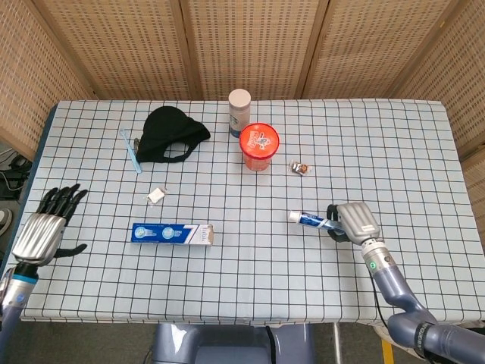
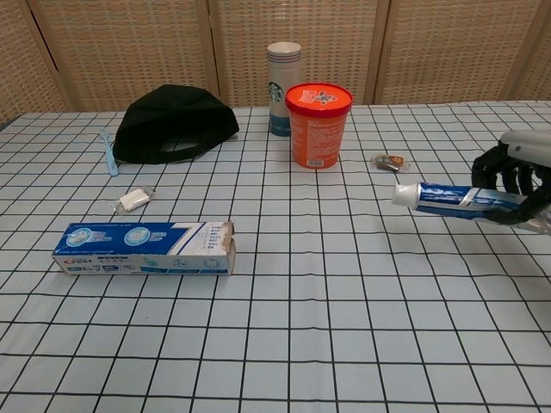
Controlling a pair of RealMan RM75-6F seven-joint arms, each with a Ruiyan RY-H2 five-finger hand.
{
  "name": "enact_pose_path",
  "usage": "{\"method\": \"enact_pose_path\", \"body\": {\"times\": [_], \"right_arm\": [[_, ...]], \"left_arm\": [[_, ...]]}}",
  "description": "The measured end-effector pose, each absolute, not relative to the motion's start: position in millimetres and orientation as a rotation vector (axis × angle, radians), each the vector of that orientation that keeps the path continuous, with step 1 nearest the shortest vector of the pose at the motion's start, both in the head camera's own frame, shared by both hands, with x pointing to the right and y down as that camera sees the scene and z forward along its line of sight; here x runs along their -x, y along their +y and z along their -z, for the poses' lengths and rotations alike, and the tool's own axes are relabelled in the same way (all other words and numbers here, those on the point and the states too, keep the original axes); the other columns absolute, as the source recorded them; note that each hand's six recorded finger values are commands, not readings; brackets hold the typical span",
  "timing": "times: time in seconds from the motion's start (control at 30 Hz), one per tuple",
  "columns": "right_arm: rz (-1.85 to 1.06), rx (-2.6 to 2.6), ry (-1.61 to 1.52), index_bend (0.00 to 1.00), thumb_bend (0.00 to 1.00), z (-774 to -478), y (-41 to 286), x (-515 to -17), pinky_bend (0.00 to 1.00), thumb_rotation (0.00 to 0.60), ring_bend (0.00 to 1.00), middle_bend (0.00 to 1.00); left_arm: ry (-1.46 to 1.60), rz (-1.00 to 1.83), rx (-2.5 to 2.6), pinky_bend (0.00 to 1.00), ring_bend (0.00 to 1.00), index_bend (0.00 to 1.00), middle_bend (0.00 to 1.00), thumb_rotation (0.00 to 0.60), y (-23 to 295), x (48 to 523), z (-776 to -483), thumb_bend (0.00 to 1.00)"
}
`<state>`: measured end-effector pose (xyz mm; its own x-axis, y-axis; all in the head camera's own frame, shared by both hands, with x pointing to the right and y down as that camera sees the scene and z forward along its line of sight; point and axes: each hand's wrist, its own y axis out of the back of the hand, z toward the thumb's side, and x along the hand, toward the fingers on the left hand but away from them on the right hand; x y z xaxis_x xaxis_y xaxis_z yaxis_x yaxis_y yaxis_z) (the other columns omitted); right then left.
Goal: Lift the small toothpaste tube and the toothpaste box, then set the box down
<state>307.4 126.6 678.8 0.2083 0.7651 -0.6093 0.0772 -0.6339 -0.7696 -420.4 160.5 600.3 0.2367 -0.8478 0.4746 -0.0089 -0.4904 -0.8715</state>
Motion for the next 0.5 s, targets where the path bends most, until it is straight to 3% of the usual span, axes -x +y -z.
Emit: {"method": "enact_pose_path", "body": {"times": [0.23, 0.5], "right_arm": [[-1.466, 1.858, -0.774, 0.71, 0.61, -660.1, 129.7, -316.6, 0.57, 0.6, 0.6, 0.65], [-1.473, 1.83, -0.736, 0.71, 0.62, -651.5, 136.0, -322.5, 0.57, 0.6, 0.6, 0.65]], "left_arm": [[0.639, 1.318, 1.801, 0.17, 0.07, 0.11, 0.03, 0.6, 145.0, 376.0, -634.0, 0.0], [0.528, 1.317, 1.905, 0.24, 0.13, 0.17, 0.09, 0.6, 150.6, 322.1, -684.7, 0.0]]}}
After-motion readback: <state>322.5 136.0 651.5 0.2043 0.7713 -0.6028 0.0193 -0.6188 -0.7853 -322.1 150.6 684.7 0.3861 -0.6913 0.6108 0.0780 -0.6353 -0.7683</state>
